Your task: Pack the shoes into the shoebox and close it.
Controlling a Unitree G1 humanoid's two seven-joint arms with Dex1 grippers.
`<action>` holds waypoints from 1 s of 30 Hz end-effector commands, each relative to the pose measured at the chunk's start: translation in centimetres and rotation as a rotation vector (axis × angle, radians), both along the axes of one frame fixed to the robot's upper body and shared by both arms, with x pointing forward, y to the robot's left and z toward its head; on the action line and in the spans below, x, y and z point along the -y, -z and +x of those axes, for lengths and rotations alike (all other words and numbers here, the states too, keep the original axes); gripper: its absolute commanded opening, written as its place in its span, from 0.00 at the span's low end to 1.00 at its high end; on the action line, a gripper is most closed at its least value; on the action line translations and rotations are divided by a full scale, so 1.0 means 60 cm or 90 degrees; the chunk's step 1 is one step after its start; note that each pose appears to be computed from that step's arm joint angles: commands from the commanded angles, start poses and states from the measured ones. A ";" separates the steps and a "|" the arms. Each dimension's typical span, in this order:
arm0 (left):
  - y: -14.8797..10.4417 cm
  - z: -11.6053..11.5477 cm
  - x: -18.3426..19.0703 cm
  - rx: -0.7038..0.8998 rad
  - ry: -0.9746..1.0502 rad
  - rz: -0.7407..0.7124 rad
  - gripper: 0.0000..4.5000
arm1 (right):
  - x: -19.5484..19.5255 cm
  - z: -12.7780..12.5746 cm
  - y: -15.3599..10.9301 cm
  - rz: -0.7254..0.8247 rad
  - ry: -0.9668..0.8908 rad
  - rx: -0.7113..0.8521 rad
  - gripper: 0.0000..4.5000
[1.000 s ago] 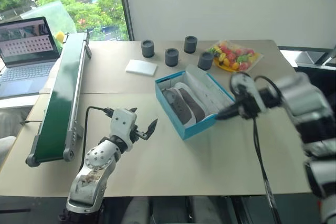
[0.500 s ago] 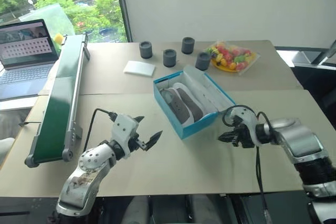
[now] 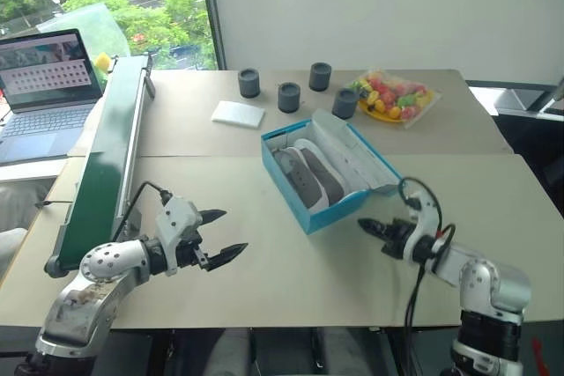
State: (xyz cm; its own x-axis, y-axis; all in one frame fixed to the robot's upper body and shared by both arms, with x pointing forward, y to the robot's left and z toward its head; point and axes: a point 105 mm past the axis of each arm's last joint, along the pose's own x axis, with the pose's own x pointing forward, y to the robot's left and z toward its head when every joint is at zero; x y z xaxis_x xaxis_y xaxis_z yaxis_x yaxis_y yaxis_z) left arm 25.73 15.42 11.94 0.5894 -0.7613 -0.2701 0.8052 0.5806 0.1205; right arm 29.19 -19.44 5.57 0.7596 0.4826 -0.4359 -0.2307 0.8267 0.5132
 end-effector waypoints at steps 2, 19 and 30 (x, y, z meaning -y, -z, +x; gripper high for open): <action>-0.012 -0.003 0.011 0.024 0.018 -0.005 1.00 | 0.035 0.031 -0.023 -0.069 0.057 0.053 0.01; -0.016 -0.005 0.012 0.030 0.004 -0.002 1.00 | 0.013 0.144 -0.042 -0.064 0.183 0.058 0.01; -0.023 0.000 0.008 0.040 -0.011 0.001 1.00 | 0.011 0.202 -0.083 0.008 0.277 0.079 0.01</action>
State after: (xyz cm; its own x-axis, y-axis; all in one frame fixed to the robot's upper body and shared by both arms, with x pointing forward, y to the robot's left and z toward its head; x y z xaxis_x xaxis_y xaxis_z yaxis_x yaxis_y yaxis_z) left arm 25.76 15.04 12.10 0.6114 -0.7472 -0.2605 0.7894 0.5987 0.1355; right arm 40.60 -20.33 8.99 0.9086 0.1123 -0.4022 0.0995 0.8771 0.4698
